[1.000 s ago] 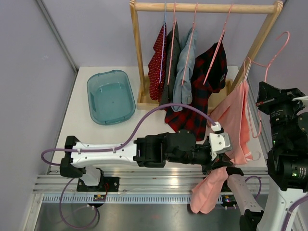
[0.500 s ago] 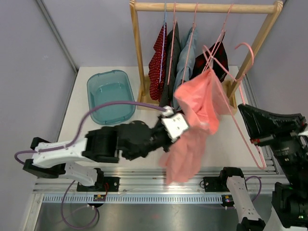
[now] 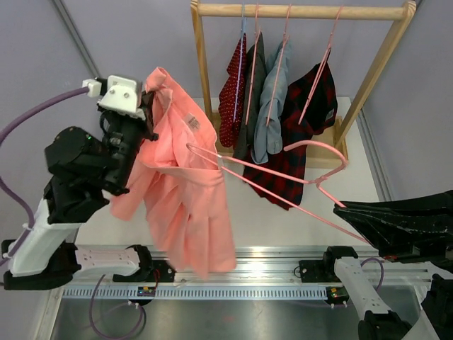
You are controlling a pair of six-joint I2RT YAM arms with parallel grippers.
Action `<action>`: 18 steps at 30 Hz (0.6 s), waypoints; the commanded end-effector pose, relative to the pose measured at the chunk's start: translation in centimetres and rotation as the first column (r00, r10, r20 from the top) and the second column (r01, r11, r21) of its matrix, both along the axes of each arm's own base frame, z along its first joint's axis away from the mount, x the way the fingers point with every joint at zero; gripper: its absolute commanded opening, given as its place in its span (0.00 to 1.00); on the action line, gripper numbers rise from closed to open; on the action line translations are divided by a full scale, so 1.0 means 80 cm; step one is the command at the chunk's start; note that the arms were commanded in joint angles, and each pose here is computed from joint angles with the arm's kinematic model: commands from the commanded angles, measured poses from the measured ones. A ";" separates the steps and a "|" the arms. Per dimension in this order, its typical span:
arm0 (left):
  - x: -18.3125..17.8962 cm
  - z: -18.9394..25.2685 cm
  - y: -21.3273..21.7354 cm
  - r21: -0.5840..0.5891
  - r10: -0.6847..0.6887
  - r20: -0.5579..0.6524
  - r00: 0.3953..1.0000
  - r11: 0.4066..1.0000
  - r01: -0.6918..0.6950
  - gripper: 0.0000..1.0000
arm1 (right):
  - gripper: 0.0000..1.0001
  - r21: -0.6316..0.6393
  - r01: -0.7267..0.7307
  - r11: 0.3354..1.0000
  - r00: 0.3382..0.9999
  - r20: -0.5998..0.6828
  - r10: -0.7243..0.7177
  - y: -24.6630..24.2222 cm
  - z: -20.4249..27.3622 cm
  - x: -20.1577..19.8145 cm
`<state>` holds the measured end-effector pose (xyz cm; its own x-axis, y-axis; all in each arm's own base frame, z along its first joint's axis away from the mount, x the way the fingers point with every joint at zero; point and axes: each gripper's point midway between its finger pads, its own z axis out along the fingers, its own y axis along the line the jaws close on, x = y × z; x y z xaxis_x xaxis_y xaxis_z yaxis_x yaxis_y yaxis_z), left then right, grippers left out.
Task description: Remove the skirt from the hanger
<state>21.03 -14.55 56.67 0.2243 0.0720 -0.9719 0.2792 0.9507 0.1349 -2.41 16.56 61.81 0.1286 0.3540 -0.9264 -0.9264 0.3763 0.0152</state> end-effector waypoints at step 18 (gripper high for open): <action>0.214 0.143 0.161 -0.297 0.484 0.206 0.850 0.859 -0.417 0.00 | 0.00 -0.055 0.276 0.960 0.940 -0.193 -0.281 -0.037 -0.081 0.120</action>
